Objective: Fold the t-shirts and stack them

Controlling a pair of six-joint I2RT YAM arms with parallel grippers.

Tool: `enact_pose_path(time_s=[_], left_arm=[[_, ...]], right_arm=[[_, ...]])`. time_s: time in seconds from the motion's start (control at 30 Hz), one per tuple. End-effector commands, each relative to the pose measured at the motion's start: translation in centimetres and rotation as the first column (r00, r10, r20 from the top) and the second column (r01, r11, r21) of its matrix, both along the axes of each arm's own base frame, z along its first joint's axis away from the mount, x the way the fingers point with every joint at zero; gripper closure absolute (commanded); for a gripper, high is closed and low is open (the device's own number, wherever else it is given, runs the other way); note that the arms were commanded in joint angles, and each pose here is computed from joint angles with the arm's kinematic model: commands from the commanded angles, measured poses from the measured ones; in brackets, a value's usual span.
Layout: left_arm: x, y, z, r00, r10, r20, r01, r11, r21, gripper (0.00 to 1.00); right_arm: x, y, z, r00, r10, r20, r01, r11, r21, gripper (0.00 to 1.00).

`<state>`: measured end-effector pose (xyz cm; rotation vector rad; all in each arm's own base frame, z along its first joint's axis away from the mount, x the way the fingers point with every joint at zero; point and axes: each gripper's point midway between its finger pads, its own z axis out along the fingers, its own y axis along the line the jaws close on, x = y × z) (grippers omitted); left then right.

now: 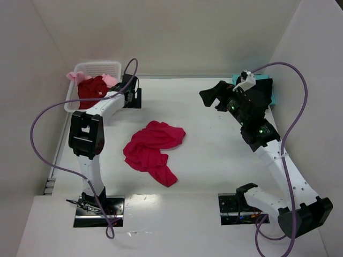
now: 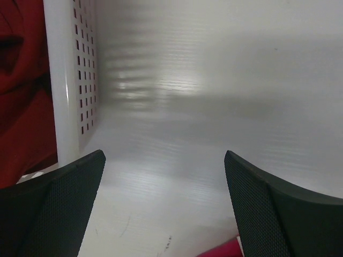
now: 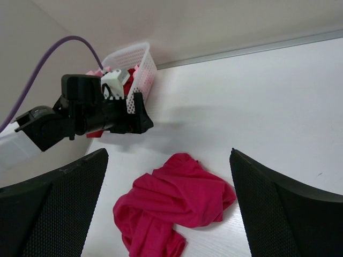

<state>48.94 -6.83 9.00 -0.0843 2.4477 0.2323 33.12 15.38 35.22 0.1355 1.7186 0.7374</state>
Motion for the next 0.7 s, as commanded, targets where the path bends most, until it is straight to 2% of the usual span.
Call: enact_pose_path(time_s=[0.0, 0.27, 0.57, 0.67], left_arm=[[0.4, 1.5, 1.1, 0.998, 0.052, 0.043, -0.051, 0.999, -0.012, 0.00], [0.2, 2.9, 1.3, 0.997, 0.067, 0.046, -0.067, 0.998, -0.018, 0.00], [2.3, 4.9, 2.0, 0.993, 0.094, 0.076, -0.090, 0.994, -0.056, 0.00], [2.2, 4.3, 2.5, 0.995, 0.071, 0.076, -0.064, 0.994, -0.086, 0.00]], right_arm=[[0.3, 0.4, 1.1, 0.999, 0.011, 0.039, -0.011, 1.000, 0.008, 0.00], [0.5, 0.6, 0.7, 1.000, 0.019, 0.025, -0.020, 1.000, 0.014, 0.00], [-0.1, 0.6, 0.3, 1.000, 0.028, 0.014, -0.028, 0.999, 0.021, 0.00], [-0.3, 0.9, -0.5, 0.999, 0.046, -0.007, -0.046, 0.999, 0.016, 0.00]])
